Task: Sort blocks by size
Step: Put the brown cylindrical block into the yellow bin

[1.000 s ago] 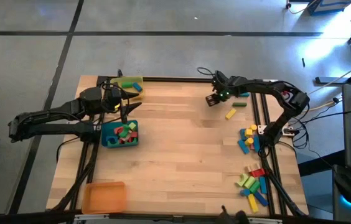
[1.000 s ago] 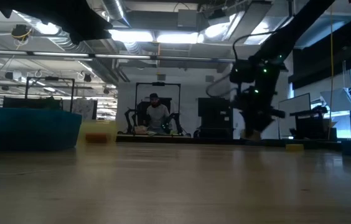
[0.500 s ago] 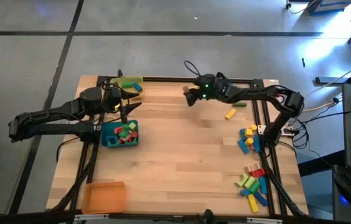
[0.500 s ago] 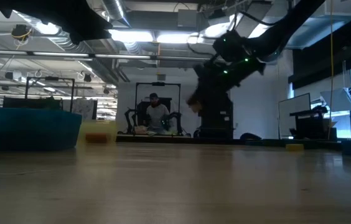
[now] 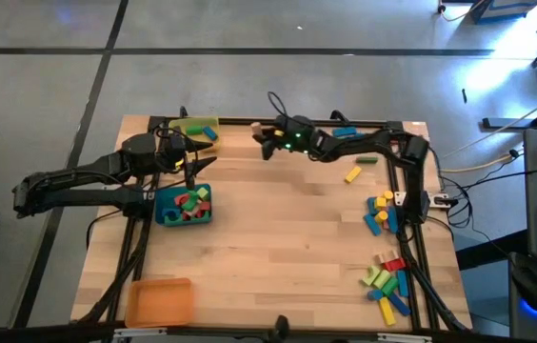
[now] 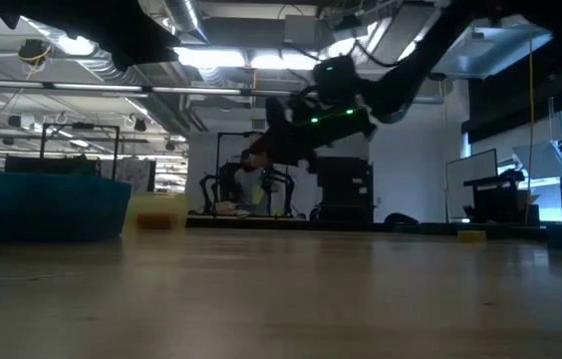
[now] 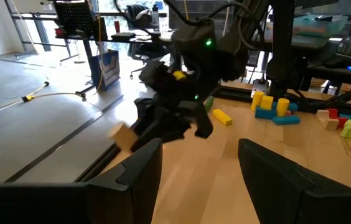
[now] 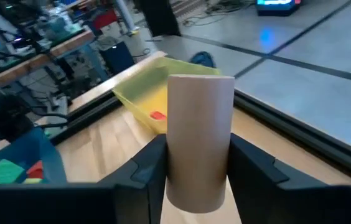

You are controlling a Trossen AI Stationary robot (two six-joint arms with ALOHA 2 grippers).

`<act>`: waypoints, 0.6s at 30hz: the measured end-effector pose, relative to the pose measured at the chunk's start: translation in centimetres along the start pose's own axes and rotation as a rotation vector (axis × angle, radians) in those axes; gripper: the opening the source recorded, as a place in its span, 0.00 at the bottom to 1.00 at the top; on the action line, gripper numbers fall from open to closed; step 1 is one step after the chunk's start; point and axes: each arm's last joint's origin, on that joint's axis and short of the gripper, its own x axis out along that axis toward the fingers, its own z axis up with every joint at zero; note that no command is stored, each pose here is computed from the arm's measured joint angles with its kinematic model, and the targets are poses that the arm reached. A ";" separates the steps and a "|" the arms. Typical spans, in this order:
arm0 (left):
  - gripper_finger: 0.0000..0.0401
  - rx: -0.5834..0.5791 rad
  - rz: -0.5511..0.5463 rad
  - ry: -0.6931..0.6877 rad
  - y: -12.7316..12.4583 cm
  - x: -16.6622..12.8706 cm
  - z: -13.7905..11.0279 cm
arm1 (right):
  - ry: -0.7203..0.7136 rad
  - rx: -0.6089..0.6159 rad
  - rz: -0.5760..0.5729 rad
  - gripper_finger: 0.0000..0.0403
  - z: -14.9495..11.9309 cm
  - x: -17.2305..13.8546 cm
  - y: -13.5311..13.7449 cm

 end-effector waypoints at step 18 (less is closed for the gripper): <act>0.49 -0.004 -0.001 0.004 0.0 0.0 0.0 | -0.019 -0.047 0.080 0.39 1.4 12.7 2.5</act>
